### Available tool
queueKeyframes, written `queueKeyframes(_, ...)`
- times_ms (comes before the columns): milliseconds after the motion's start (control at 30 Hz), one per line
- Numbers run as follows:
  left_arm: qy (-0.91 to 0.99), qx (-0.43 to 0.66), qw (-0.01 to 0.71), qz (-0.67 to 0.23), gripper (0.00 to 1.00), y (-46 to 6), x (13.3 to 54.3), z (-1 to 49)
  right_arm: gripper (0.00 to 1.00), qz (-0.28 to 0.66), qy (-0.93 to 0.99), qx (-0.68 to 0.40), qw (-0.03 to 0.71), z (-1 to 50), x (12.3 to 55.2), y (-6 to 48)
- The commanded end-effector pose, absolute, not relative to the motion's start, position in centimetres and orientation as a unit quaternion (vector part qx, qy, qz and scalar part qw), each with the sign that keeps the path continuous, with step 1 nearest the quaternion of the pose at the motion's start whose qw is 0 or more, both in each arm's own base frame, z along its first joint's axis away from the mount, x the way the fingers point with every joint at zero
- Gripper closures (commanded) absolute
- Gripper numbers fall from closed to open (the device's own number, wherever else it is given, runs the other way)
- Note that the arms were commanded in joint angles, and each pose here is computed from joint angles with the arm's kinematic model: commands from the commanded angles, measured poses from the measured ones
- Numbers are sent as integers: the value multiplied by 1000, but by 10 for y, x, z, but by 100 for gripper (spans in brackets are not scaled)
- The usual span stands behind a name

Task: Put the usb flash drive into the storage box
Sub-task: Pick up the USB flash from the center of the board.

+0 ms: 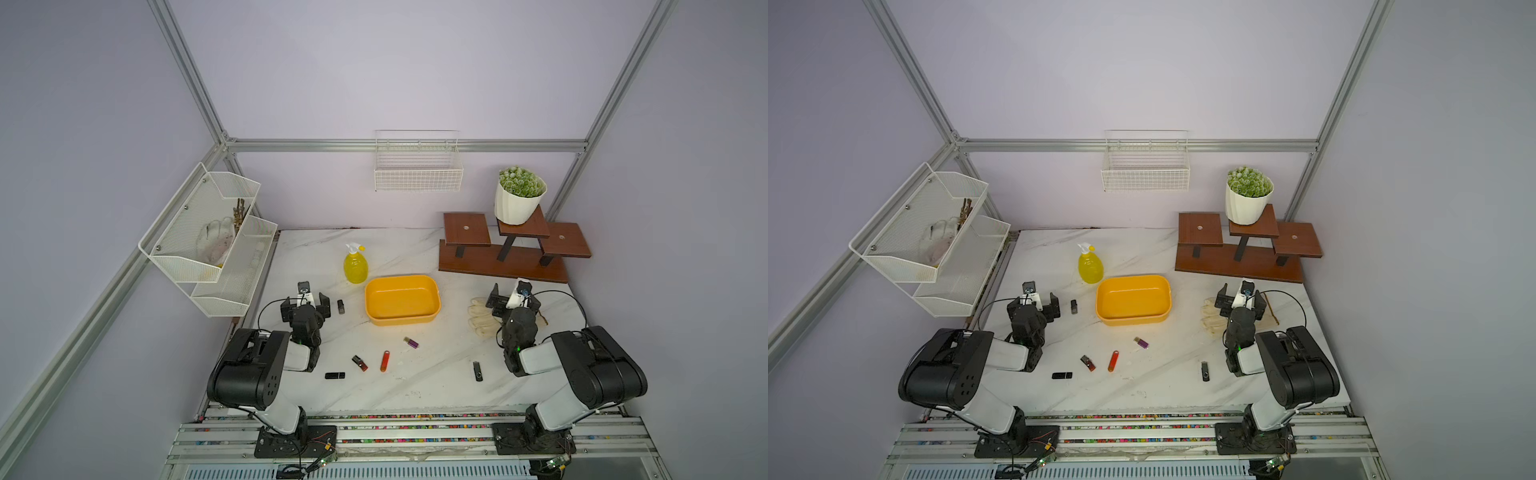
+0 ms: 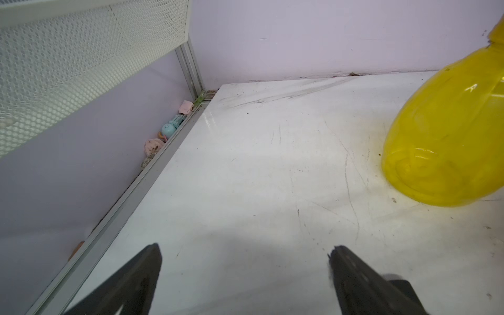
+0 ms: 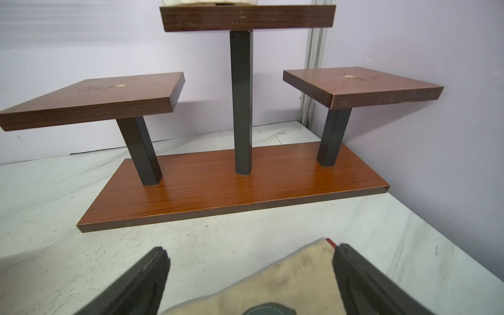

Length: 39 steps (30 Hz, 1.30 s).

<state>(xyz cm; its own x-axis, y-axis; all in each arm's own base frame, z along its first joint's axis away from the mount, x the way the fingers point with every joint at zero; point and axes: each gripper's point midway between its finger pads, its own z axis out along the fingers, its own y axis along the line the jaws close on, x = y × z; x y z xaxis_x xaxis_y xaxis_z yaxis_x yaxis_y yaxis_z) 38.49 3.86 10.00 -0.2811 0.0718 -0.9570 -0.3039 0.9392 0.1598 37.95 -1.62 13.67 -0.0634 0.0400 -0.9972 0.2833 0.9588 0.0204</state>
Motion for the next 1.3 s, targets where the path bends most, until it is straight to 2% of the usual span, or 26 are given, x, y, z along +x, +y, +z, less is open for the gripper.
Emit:
queueKeyframes(0, 767, -84, 618, 151, 0, 40, 391, 119, 1, -92, 721, 115, 677, 138, 380, -16)
queueKeyframes(767, 767, -84, 618, 151, 0, 40, 392, 119, 0, -93, 719, 117, 679, 139, 379, -17)
queueKeyframes(1033, 770, -86, 615, 146, 0, 42, 393, 118, 0, -83, 723, 77, 681, 188, 376, 4)
queueKeyframes(1267, 772, -84, 613, 144, 0, 41, 394, 117, 1, -4, 793, 80, 603, 223, 346, 39)
